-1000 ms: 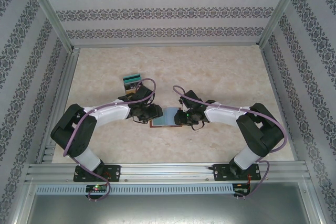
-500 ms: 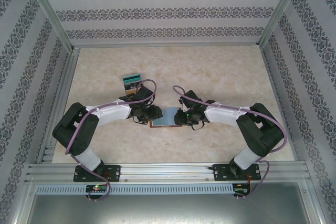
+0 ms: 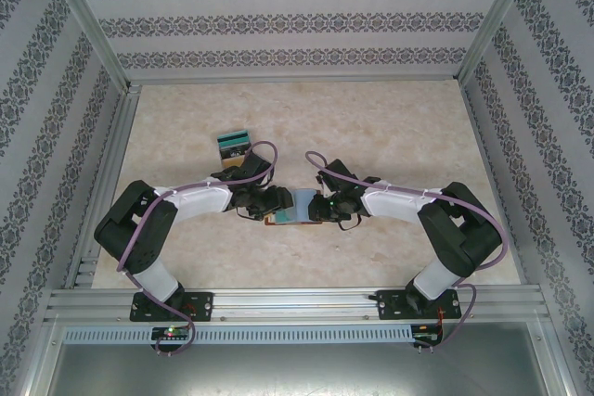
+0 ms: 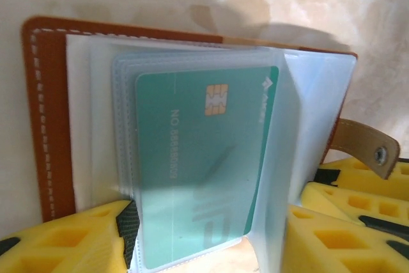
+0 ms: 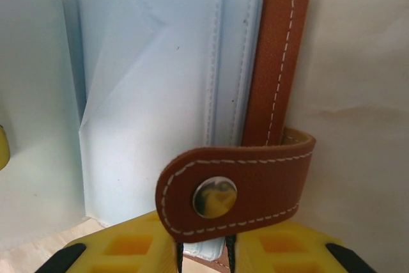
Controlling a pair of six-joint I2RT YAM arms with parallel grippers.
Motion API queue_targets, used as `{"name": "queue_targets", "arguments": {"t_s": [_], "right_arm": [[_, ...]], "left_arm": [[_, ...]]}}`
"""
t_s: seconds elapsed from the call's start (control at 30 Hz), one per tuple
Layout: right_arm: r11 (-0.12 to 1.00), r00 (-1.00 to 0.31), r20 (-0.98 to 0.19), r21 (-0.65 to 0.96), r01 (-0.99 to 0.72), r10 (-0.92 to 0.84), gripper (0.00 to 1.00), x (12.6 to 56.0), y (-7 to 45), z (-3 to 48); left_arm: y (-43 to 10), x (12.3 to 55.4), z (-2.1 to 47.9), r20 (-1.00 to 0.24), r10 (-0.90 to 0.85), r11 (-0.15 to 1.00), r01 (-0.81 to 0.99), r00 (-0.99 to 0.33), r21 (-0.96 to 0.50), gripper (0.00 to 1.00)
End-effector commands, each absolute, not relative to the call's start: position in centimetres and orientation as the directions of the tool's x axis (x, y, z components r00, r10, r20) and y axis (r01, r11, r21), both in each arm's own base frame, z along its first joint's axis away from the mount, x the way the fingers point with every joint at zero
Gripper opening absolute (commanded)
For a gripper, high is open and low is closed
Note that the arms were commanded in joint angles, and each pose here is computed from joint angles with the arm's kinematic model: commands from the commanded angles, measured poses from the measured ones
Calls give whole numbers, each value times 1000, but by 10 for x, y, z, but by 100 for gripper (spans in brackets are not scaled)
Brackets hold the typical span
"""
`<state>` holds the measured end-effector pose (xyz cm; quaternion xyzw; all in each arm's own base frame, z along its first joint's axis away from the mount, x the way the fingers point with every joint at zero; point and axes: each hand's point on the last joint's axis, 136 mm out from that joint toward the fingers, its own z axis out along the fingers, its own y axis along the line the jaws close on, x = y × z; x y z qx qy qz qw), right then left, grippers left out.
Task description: Take the credit cards out of the card holder
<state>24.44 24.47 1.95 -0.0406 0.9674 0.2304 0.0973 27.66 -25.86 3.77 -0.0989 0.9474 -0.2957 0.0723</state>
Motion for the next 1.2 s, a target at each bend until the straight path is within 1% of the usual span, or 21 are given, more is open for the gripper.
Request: {"name": "queue_targets", "arguments": {"t_s": [0.0, 0.07, 0.17, 0.4, 0.53, 0.67, 0.83, 1.17], "right_arm": [[904, -986, -163, 414, -109, -45, 28, 232, 243, 5], [903, -986, -163, 414, -110, -45, 28, 232, 243, 5], [904, -985, -164, 413, -109, -44, 28, 232, 242, 5], [905, -986, -164, 412, -109, -44, 29, 232, 242, 5], [905, -985, -164, 411, -109, -44, 29, 231, 241, 5], [903, -984, -175, 416, -106, -35, 29, 233, 241, 8], [902, -976, -217, 423, -91, 3, 29, 237, 235, 20], [893, -946, -301, 450, -27, 123, 33, 242, 205, 50]], "left_arm": [[-272, 273, 48, -77, -200, 766, -107, -977, -633, 60], [-273, 275, 54, -90, -195, 767, -95, -977, -634, 62], [-275, 278, 63, -109, -184, 770, -74, -977, -634, 63], [-287, 283, 79, -132, -156, 755, -32, -979, -655, 64], [-300, 285, 84, -138, -138, 726, -5, -981, -688, 64], [-321, 288, 89, -127, -105, 682, 22, -986, -731, 64], [-341, 283, 81, -95, -61, 668, 30, -994, -744, 63], [-326, 287, 81, -120, -89, 699, 24, -989, -715, 64]]}}
